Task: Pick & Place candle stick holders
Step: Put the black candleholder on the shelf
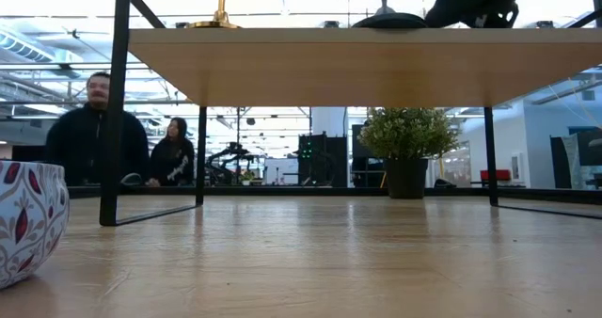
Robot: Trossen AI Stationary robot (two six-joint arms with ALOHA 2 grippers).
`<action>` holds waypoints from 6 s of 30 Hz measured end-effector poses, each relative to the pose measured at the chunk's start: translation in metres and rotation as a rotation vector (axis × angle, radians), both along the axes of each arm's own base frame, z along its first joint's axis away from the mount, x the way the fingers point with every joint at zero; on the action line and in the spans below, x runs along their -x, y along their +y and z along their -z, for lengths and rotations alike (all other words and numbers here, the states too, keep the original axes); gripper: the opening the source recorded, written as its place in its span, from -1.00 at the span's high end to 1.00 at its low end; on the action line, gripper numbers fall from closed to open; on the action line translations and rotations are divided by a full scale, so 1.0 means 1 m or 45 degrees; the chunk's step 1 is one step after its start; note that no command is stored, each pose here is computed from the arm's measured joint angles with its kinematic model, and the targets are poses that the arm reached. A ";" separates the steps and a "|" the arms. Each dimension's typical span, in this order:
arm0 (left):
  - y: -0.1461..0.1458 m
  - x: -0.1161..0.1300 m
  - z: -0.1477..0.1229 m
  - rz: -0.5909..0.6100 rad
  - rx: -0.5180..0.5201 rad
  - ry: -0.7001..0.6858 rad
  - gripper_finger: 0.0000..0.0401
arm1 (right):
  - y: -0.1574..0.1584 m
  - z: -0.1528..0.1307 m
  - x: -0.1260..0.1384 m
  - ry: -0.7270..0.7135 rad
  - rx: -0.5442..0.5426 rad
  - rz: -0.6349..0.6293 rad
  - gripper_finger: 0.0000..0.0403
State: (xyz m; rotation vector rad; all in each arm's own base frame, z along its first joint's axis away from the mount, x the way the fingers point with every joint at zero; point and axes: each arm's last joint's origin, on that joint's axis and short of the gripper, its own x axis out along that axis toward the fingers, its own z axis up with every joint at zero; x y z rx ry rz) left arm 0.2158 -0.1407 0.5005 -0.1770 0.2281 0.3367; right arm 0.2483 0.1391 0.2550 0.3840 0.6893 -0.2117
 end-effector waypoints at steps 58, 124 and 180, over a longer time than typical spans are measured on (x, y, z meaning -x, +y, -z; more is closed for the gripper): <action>0.000 0.000 0.000 -0.004 0.004 0.002 0.28 | 0.002 0.014 -0.028 -0.068 -0.011 -0.057 1.00; 0.000 0.003 0.004 -0.006 0.020 0.033 0.28 | 0.044 0.003 -0.057 -0.110 0.116 -0.042 1.00; 0.000 0.003 0.004 -0.008 0.014 0.040 0.28 | 0.036 0.006 -0.055 -0.099 0.215 0.122 1.00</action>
